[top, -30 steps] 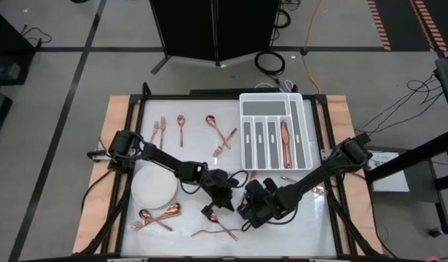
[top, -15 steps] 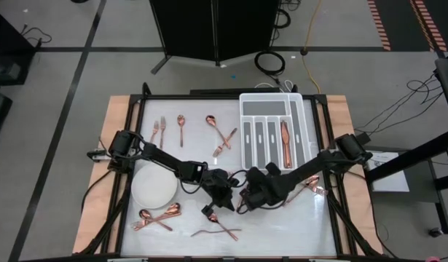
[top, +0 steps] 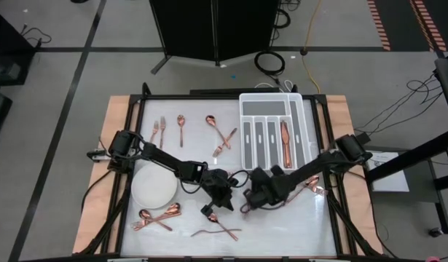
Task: Sort silverware
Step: Put the bronze knife into the silverware tray
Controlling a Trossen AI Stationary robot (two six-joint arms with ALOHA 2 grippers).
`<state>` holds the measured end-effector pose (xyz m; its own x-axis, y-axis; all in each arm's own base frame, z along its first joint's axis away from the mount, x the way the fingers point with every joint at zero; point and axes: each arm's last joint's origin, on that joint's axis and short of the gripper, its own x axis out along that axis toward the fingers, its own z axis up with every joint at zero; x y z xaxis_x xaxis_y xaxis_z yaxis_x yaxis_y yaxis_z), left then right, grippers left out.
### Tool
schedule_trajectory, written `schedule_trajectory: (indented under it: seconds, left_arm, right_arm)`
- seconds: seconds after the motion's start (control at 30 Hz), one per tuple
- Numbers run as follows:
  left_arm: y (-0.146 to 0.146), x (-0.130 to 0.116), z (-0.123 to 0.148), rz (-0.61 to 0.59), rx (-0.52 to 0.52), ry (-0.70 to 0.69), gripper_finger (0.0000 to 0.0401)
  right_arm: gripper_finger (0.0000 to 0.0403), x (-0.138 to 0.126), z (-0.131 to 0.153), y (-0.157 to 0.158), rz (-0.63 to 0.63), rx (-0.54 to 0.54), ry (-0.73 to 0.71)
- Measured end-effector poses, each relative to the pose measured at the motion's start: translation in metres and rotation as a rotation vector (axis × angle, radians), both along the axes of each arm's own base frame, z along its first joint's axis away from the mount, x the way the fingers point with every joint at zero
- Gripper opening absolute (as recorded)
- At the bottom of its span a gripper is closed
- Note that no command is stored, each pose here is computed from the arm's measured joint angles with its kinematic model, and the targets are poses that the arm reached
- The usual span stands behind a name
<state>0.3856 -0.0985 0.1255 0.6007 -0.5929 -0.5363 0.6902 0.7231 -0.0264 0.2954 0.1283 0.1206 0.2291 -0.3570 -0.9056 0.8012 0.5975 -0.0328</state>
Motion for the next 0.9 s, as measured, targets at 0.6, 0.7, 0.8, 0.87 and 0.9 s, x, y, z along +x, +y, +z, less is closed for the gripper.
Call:
schedule_trajectory:
  seconds: [0.6,0.7,0.8,0.87,0.9]
  left_arm:
    - [-0.002,0.000,0.001,-0.003,-0.001,-0.012,0.0000]
    - [-0.002,0.000,0.001,-0.002,-0.001,-0.013,0.0000]
    - [-0.002,0.000,0.001,-0.003,-0.001,-0.013,0.0000]
    - [-0.002,0.000,0.001,-0.003,-0.001,-0.012,0.0000]
    - [-0.002,0.000,0.001,-0.002,0.000,-0.012,0.0000]
  right_arm:
    - [0.0000,-0.028,0.054,0.053,-0.060,-0.071,0.051]
    - [0.0000,-0.025,0.063,0.061,0.019,0.062,0.146]
    - [0.0000,-0.021,0.063,0.070,0.088,0.208,0.185]
    - [0.0000,-0.017,0.063,0.075,0.119,0.273,0.154]
    - [0.0000,-0.014,0.063,0.076,0.133,0.294,0.135]
